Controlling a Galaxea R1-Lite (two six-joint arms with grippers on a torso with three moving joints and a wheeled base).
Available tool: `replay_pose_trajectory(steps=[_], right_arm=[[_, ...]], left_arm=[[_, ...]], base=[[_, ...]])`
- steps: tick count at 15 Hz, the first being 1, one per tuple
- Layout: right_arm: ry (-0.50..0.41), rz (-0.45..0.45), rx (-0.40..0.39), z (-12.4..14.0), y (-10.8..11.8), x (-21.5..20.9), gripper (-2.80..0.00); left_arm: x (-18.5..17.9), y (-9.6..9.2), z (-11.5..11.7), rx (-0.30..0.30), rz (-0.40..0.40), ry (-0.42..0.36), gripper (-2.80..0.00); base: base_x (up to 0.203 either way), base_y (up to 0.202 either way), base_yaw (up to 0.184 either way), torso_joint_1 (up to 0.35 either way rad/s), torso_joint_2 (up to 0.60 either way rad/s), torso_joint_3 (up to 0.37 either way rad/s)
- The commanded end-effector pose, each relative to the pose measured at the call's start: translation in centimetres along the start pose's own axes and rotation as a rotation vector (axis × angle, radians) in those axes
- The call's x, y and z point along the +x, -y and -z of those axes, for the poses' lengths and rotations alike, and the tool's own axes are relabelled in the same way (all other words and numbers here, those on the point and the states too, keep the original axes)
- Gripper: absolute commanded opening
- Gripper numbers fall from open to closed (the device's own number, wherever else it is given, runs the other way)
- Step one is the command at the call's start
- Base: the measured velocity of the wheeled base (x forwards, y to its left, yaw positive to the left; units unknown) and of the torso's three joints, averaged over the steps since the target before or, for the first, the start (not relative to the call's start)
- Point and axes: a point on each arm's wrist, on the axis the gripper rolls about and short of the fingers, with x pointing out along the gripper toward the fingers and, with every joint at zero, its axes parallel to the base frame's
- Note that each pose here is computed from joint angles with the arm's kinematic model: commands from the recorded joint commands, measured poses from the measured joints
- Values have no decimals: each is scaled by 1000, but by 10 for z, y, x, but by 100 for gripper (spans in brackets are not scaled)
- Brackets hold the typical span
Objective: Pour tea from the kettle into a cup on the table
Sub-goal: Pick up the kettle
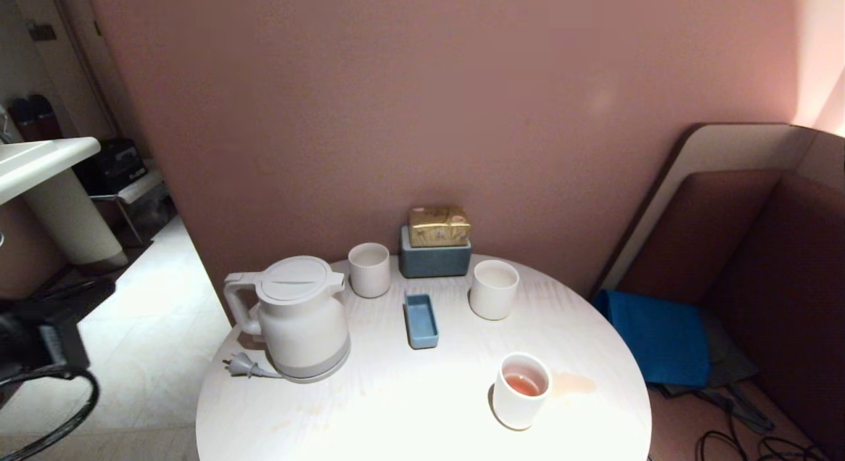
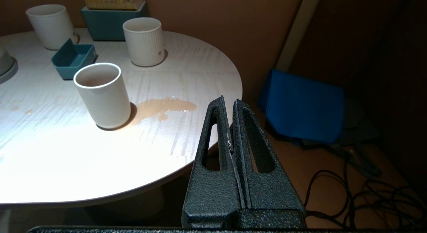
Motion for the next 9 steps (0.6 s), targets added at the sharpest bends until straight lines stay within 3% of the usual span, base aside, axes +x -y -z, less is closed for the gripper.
replay_pose_trajectory(steps=[1, 5, 9], right_arm=[[0, -1, 0, 0, 0, 0, -280], [-1, -1, 0, 0, 0, 0, -280], [-1, -1, 0, 0, 0, 0, -280]], left_arm=[[71, 3, 44, -1, 25, -137, -280], [101, 10, 99, -36, 51, -233, -280], [120, 12, 127, -54, 50, -223, -280]], base=[[0, 0, 0, 0, 0, 0], [0, 0, 0, 0, 0, 0], [0, 0, 0, 0, 0, 0]])
